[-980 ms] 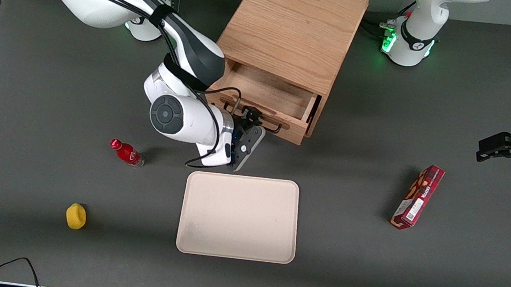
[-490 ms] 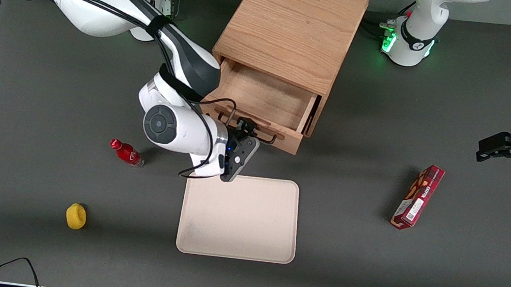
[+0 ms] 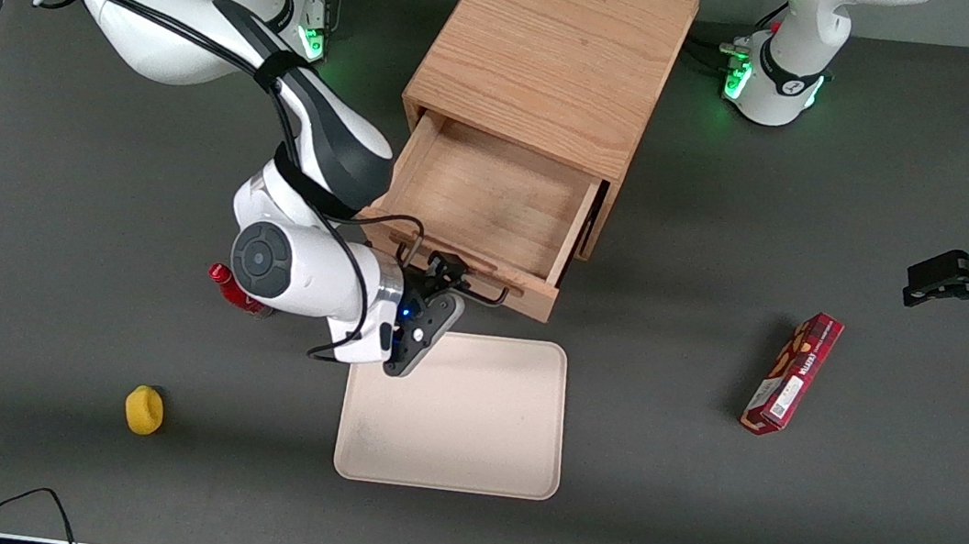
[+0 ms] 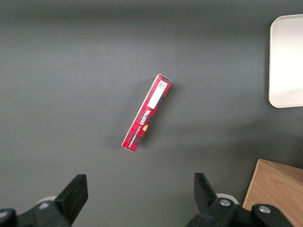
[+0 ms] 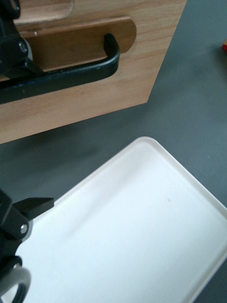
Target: Open upper drawer
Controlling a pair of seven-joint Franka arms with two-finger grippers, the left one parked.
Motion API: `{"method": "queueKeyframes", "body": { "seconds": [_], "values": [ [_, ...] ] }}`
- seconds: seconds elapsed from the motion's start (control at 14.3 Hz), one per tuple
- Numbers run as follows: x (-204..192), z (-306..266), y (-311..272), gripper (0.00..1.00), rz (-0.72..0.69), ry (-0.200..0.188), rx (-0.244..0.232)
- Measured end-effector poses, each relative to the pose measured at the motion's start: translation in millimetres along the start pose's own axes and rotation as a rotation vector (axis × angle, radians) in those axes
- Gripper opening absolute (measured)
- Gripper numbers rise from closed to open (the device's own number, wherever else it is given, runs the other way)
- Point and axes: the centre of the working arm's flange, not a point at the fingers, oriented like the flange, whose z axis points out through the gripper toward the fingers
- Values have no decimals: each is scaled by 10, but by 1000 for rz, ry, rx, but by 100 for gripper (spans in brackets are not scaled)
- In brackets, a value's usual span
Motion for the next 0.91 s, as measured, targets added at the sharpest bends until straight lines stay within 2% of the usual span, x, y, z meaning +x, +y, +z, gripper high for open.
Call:
{"method": "queueKeyframes", "body": {
  "seconds": [0.63,0.91],
  "values": [
    [-15,-273,536,100,47,35,-40],
    [-3,-533,529,100,41,22,-38]
  ]
}}
